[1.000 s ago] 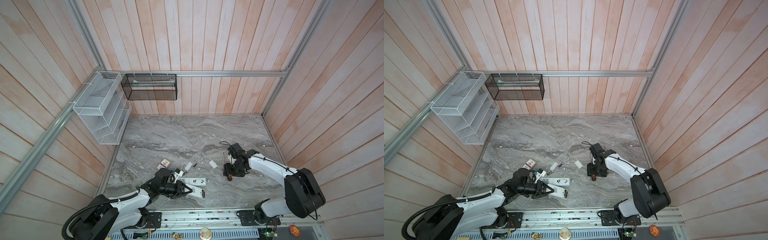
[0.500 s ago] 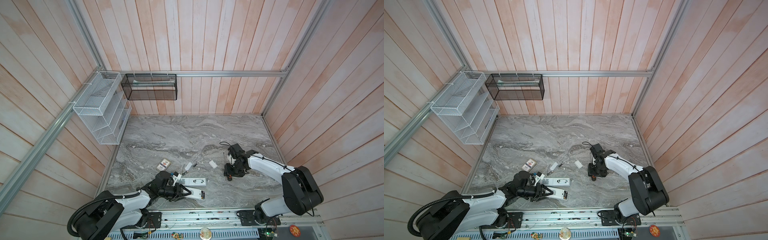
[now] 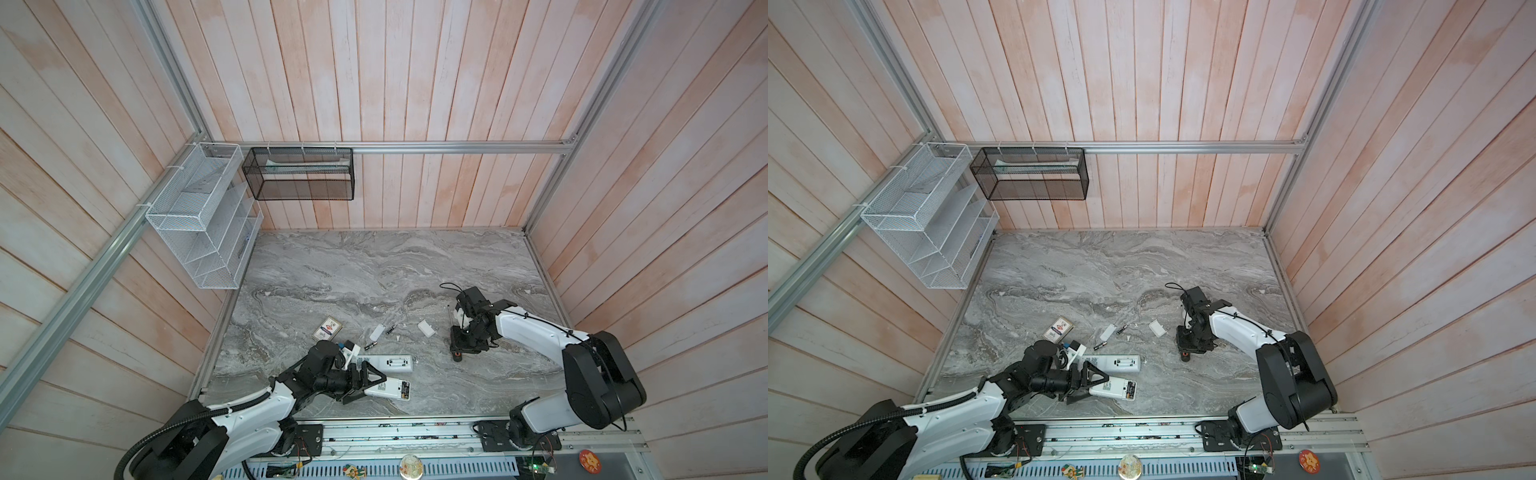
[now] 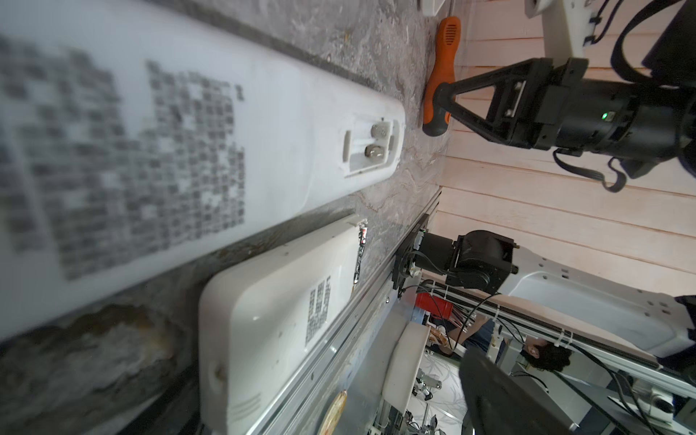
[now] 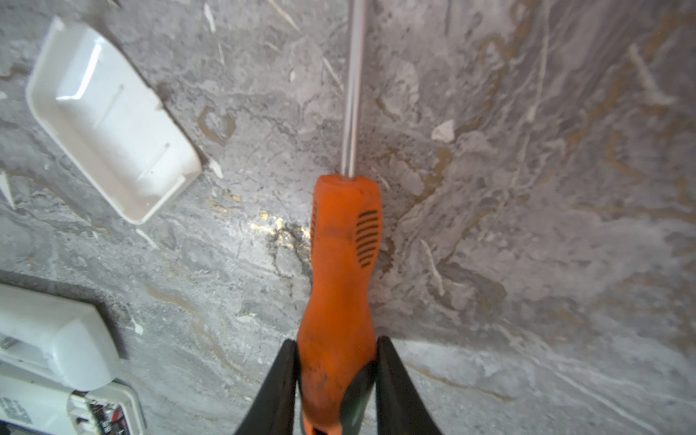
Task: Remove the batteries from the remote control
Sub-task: 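Lower the remote with the left gripper while the right gripper moves over the screwdriver, then grasp the orange screwdriver handle with the right gripper and lift it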
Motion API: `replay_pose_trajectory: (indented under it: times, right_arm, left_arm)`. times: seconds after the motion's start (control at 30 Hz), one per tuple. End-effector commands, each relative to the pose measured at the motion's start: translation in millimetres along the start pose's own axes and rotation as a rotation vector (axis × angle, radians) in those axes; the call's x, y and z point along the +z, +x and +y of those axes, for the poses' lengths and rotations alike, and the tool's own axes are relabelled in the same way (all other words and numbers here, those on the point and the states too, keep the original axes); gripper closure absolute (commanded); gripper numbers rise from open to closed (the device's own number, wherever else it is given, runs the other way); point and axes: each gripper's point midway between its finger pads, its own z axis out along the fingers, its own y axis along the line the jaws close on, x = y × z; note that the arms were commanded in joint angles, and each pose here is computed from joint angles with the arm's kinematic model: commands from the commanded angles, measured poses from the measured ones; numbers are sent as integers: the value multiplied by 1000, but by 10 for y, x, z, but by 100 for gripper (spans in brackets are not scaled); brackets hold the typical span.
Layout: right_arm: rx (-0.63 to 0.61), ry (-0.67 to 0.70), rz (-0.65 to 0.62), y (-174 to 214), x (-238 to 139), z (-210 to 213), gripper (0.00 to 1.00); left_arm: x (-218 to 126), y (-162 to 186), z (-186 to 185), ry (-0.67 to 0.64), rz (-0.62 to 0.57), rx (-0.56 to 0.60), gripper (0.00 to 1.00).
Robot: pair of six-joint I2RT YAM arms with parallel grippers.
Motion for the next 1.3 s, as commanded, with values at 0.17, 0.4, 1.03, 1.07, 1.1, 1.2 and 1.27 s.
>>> replay_pose_trajectory:
  times: [0.17,0.4,1.03,1.07,1.1,1.2,1.27]
  right_arm:
    - [-30,-29,-89,-123,-329,88,85]
    - [-123,-227,-190,-283,-886,540,86]
    - [-417,-1074,-288,100,-2704,1954,87]
    - [-418,-1074,-290,109,-2727,1960,87]
    - [-421,-1072,-293,114,-2754,1967,87]
    - [-420,-1017,-300,110,-2754,1968,87]
    - [-424,-939,-299,110,-2687,1964,88]
  left_arm:
    - [-224,69,312,-174,-42,-104,0]
    - [-452,-9,59,-145,-120,-86,0]
    - [-1119,-779,-2675,531,-286,432,0]
    - [-1131,-798,-2716,539,-292,436,0]
    - [-1141,-819,-2760,543,-295,439,0]
    - [-1158,-885,-2821,521,-315,442,3]
    - [-1182,-935,-2843,485,-344,451,7]
